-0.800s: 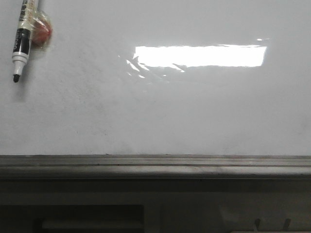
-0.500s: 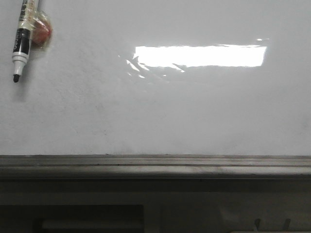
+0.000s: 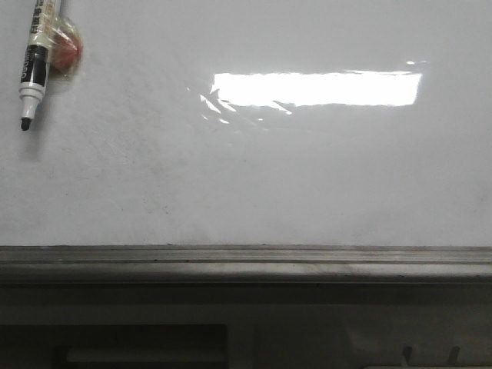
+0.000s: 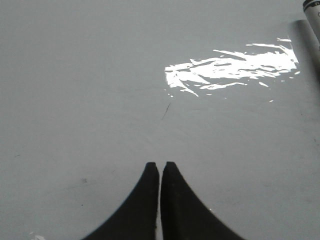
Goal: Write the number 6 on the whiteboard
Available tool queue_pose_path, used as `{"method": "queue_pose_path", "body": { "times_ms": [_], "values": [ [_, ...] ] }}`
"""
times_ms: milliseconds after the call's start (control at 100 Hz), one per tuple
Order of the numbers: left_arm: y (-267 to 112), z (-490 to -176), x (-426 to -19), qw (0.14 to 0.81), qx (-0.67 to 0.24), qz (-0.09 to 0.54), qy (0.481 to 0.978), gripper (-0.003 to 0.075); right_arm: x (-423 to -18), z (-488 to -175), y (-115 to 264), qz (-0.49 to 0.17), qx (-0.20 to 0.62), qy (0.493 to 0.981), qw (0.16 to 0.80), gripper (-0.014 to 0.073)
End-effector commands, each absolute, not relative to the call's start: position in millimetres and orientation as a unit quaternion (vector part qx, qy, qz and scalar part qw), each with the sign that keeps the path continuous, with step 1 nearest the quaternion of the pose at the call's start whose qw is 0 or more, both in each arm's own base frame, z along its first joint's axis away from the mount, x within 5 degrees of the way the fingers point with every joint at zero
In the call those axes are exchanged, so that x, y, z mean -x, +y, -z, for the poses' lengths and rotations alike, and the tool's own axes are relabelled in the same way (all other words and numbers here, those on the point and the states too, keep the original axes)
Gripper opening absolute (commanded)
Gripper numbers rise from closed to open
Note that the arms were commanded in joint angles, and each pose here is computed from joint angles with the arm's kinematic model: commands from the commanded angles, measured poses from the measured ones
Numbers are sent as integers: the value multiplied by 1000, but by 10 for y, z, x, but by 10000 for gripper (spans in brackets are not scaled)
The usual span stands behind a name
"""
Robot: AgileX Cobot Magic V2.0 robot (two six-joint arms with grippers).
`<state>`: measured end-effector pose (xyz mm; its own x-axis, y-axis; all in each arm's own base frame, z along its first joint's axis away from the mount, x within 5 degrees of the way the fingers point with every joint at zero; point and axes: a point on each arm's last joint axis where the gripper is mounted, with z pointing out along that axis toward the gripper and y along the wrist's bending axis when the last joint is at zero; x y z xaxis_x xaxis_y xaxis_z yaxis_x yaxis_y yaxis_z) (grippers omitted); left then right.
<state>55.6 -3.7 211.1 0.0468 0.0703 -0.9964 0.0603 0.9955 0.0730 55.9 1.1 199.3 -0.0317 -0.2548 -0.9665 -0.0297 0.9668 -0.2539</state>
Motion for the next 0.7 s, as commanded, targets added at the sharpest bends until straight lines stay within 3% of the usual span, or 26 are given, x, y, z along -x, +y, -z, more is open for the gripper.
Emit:
{"method": "queue_pose_path", "body": {
  "times_ms": [0,230,490,690],
  "values": [
    [-28,-2039,-550,744,-22,15,668,-20,-556,-1991,9,76,85,690,714,-65],
    [-22,-2035,-550,730,92,136,664,-20,-553,-2044,6,-6,3,674,738,-65],
    [16,-2086,-544,716,204,238,623,-20,-545,-2103,-25,-108,-108,644,749,-64],
    [-42,-2309,-519,711,175,251,633,-20,-554,-2252,50,-131,-83,684,713,-43]
  ]
}}
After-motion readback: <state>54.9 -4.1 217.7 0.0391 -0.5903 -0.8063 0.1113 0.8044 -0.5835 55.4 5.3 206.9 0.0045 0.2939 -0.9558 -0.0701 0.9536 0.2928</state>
